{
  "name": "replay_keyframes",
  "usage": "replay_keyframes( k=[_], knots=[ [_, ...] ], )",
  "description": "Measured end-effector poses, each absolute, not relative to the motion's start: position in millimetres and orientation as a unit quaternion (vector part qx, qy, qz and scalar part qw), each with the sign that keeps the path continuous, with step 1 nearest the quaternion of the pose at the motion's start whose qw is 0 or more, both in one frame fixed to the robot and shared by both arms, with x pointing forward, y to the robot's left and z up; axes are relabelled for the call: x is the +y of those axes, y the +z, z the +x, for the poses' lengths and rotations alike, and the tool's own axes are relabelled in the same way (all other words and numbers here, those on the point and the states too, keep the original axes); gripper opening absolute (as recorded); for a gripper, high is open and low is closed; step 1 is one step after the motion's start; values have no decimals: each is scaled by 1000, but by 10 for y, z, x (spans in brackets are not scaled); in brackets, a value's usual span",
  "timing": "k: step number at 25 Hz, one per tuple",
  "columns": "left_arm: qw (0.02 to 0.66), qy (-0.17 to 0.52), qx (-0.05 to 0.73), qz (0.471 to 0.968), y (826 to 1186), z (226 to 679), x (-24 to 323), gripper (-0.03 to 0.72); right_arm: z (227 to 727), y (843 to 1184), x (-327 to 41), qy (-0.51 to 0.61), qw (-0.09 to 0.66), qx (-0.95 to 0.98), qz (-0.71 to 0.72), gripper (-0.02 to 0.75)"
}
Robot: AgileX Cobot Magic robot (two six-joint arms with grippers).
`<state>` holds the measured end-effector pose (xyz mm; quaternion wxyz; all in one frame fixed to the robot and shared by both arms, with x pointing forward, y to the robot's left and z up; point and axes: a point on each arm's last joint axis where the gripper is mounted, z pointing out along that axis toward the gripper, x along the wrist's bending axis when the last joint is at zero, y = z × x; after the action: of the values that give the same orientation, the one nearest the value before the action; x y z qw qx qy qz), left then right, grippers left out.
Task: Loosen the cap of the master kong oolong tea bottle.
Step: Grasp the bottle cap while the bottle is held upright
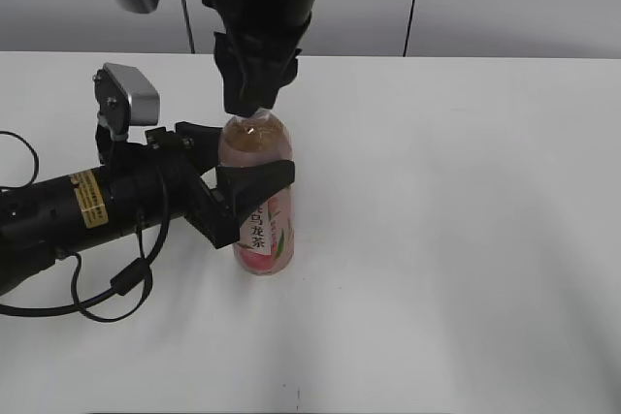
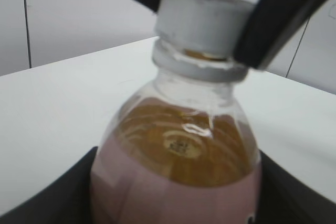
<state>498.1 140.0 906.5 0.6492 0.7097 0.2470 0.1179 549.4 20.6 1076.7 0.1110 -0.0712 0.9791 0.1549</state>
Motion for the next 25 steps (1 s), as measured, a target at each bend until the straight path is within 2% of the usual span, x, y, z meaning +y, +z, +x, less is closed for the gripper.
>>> replay_keyframes(
  k=[15, 25],
  knots=[
    [649, 118, 247, 710, 9065, 4982, 1401, 468, 5488, 10773, 206, 139, 128, 963, -193, 281],
    [649, 118, 247, 710, 9064, 4982, 1401, 468, 5483, 10773, 202, 114, 147, 915, -357, 281]
  ],
)
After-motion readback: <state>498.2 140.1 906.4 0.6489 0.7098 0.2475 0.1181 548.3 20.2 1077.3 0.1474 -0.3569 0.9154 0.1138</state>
